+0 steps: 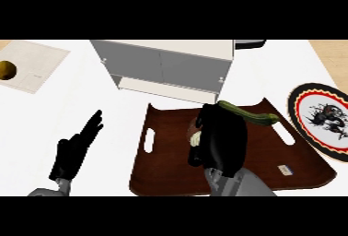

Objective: Pick the cupcake from the tray and place it in the tiered shelf

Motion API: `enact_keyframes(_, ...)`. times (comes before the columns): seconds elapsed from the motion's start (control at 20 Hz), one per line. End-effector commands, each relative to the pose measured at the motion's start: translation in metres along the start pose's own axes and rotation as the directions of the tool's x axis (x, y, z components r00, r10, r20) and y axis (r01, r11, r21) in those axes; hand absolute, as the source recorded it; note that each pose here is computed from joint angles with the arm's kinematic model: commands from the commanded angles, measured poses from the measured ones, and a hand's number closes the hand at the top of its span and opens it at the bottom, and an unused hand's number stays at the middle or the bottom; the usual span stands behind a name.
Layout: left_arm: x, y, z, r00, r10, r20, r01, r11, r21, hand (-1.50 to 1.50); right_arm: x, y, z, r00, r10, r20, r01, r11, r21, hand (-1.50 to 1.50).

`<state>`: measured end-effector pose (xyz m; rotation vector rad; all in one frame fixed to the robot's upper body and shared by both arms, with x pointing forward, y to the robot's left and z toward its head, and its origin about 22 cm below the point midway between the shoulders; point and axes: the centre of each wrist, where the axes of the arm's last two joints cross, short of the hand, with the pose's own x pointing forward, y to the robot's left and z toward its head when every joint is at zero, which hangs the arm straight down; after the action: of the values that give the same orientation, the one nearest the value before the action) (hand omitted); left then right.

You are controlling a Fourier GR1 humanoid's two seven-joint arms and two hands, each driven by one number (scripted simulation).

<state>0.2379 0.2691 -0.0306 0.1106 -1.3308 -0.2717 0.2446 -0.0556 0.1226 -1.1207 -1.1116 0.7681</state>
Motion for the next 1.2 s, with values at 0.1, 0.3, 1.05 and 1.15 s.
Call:
enact_keyframes(0.1, -0.006, 0.004, 0.003, 0.999, -0.003, -0.039, 0.003, 1.0, 0.002, 0.0, 0.02, -0.074, 0.014, 0.969, -0.203, -0.143, 0.158, 0.948, -0.275, 1.5)
enact_keyframes(0.3, -0.008, 0.002, -0.002, 1.0, -0.011, -0.024, 0.011, 1.0, 0.0, 0.0, 0.027, -0.1, 0.011, 0.964, -0.229, -0.133, 0.171, 0.92, -0.352, 1.5)
enact_keyframes(1.05, 0.002, 0.011, -0.004, 1.0, -0.016, 0.007, 0.016, 1.0, -0.004, 0.0, 0.072, -0.173, -0.099, 0.947, -0.211, -0.243, 0.1, 0.909, -0.404, 1.5)
enact_keyframes(1.15, 0.003, -0.004, 0.005, 1.0, -0.016, -0.004, 0.016, 0.999, -0.032, 0.0, 0.08, -0.182, -0.111, 0.957, -0.175, -0.232, 0.075, 0.92, -0.384, 1.5)
